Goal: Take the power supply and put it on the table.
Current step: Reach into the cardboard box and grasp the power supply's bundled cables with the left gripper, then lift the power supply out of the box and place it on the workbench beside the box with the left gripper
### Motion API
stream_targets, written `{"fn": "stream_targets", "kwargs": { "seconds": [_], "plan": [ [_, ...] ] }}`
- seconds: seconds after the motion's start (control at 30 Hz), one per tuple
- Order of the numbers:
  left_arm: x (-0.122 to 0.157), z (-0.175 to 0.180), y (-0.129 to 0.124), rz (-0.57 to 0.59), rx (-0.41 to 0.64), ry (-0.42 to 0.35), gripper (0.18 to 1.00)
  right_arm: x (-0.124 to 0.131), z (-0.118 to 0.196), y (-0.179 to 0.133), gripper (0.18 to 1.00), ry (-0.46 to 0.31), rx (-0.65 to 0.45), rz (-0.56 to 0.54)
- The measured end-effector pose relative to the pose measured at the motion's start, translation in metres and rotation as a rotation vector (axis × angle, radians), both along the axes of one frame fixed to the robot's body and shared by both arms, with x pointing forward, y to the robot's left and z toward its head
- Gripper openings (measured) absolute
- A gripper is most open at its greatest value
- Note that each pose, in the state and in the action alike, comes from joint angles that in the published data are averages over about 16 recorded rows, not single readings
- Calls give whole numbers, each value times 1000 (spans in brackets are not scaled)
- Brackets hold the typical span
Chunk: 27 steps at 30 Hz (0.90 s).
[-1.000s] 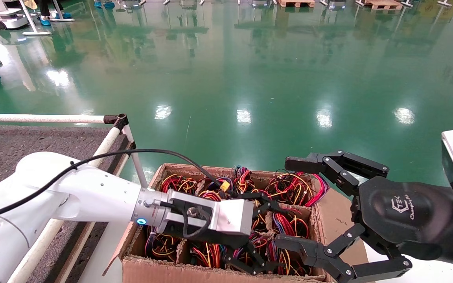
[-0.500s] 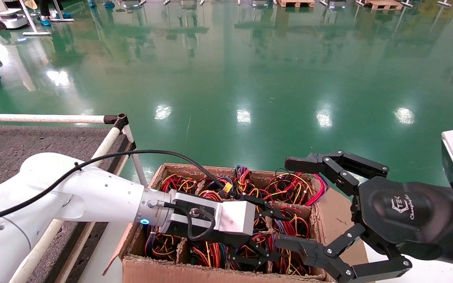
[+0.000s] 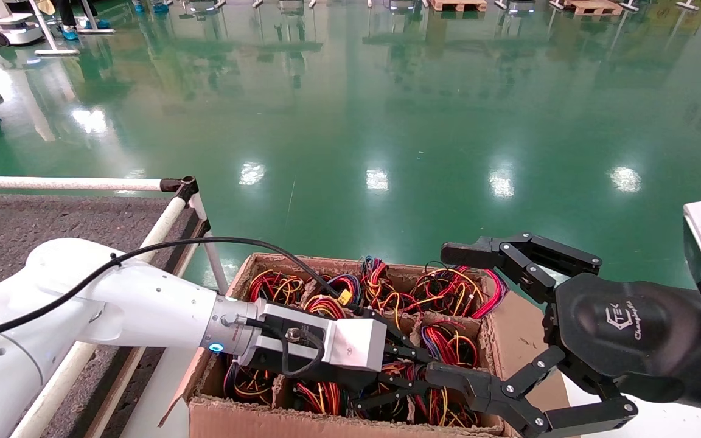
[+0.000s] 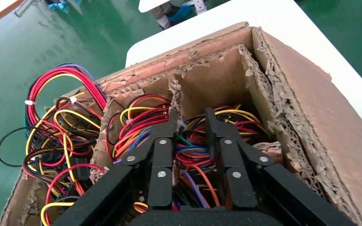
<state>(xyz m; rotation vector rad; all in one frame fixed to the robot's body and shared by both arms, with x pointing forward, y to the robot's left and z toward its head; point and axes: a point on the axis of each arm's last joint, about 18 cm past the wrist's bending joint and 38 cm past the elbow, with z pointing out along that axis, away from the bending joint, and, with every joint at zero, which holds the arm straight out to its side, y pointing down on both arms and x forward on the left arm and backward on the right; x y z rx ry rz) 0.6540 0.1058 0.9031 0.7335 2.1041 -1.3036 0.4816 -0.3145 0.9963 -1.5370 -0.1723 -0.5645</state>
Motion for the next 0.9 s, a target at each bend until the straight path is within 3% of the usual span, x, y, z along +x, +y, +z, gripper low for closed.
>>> {"fn": "stream_targets", "kwargs": {
  "seconds": [0.4,0.9],
  "plan": [
    [-5,14,2,-8,-115,61,233,0,0,0,1000,0,0,0],
    [-10,65,13,-19,-274,84,205,0,0,0,1000,0,0,0]
  ]
}}
